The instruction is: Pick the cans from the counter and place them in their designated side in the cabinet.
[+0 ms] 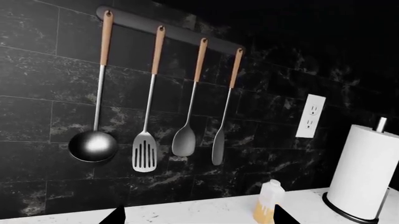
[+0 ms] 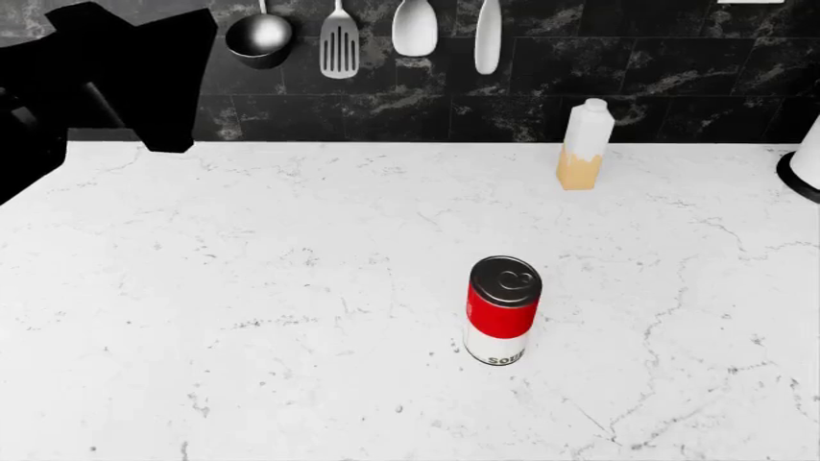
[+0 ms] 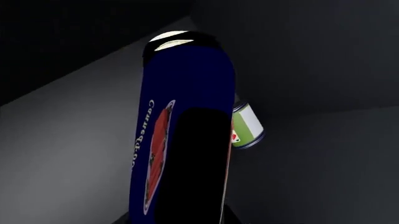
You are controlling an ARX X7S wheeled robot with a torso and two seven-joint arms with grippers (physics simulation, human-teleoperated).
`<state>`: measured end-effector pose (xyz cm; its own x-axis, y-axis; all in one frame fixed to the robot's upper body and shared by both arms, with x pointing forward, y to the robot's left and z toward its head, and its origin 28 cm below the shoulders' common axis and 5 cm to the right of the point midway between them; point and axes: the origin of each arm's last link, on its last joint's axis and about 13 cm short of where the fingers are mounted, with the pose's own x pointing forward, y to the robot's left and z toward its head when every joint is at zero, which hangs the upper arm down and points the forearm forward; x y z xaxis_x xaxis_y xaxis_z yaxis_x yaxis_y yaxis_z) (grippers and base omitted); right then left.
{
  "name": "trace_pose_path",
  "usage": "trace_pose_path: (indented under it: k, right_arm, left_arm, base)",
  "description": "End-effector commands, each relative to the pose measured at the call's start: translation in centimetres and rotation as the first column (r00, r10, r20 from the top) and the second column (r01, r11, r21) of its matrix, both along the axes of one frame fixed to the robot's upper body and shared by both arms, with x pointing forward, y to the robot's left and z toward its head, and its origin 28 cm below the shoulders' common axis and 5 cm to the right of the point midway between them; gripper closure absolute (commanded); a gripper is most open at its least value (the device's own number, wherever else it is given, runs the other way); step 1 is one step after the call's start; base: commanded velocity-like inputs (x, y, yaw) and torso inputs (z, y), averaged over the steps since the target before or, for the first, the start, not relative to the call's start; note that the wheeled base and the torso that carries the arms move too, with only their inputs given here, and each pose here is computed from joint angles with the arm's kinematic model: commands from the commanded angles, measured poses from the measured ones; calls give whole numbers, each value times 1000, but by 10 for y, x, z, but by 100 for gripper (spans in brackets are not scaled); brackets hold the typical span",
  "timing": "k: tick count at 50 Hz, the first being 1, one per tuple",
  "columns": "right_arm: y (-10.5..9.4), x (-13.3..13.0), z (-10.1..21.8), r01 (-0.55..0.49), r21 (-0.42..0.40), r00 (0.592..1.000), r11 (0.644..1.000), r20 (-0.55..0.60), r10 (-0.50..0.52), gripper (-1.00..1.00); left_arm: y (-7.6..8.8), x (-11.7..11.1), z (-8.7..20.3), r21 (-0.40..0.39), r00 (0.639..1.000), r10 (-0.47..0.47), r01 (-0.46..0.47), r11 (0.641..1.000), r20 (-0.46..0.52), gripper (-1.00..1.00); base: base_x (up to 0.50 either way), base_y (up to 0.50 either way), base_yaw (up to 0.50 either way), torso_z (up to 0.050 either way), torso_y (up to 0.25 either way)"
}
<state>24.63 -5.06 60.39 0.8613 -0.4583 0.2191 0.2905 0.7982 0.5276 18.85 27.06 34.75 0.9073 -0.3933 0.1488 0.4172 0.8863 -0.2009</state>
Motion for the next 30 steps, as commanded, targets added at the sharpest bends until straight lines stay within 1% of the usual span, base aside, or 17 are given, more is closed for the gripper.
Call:
trace_pose_path:
  k: [1, 7, 8, 19, 30]
  right_arm:
    - [5, 12, -5, -41, 61, 996, 997, -79, 46, 100]
    - [6, 13, -6, -64, 72, 994, 995, -81, 69, 100]
    - [6, 14, -6, -71, 66, 994, 995, -78, 76, -100]
    - [3, 11, -5, -87, 52, 994, 995, -56, 89, -100]
    - [2, 11, -5, -95, 21, 995, 995, -36, 96, -100]
  left_arm:
    - [0, 1, -1, -5, 1000, 2, -2, 1000, 2, -100]
    - [1, 1, -2, -8, 1000, 2, -2, 1000, 1, -100]
    - [1, 1, -2, -9, 1000, 2, -2, 1000, 1, -100]
    - [0, -2, -3, -16, 1000, 1, -1, 1000, 0, -100]
    - [0, -3, -5, -23, 1000, 0, 0, 1000, -3, -100]
  base:
    - [0, 0, 3, 0, 0]
    - [5, 0, 2, 0, 0]
    - [0, 0, 0, 0, 0]
    - [0, 0, 0, 0, 0]
    - [0, 0, 0, 0, 0]
